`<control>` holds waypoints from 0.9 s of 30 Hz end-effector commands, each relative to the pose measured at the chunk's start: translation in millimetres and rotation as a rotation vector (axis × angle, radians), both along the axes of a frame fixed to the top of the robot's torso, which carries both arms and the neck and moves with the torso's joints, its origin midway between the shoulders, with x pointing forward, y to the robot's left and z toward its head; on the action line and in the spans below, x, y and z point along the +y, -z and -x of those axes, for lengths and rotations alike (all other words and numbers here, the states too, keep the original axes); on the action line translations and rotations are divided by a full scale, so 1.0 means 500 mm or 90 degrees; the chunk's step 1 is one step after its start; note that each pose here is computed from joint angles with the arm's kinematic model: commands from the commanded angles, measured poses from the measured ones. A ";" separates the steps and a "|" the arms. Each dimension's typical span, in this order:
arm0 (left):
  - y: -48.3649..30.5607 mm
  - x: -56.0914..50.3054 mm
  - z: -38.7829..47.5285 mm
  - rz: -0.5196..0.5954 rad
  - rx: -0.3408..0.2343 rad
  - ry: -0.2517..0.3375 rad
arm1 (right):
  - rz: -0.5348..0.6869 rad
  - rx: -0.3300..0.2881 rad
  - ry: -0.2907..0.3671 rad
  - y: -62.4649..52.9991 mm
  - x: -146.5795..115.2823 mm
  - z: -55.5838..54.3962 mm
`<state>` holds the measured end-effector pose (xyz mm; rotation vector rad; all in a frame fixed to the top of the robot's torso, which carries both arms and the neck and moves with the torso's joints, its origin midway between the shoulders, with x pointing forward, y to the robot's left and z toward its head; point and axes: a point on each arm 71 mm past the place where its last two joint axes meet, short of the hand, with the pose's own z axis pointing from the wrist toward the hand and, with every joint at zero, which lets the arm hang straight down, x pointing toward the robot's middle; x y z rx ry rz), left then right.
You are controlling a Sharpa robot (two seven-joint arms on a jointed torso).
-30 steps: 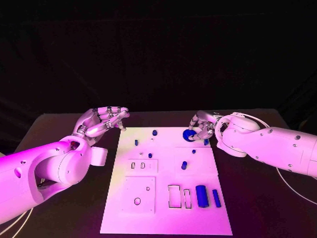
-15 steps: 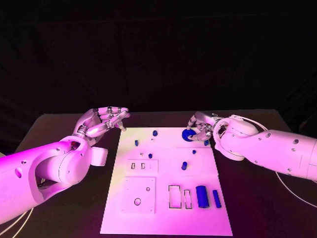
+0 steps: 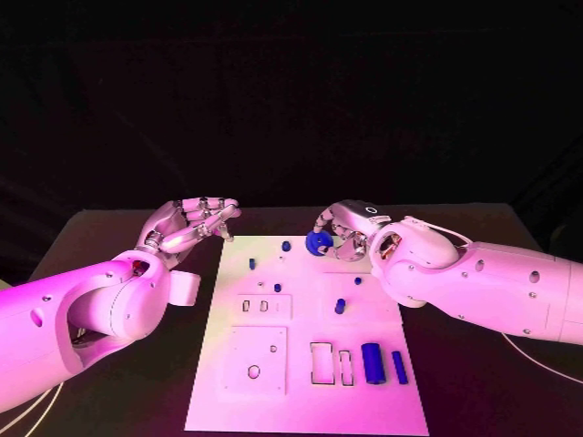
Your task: Assemble the parts on the task board
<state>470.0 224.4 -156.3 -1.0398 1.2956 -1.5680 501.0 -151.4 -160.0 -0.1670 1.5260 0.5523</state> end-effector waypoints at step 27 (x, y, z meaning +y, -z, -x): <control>-0.004 -0.015 0.003 0.011 -0.004 0.020 | 0.036 -0.020 -0.079 0.058 0.154 0.010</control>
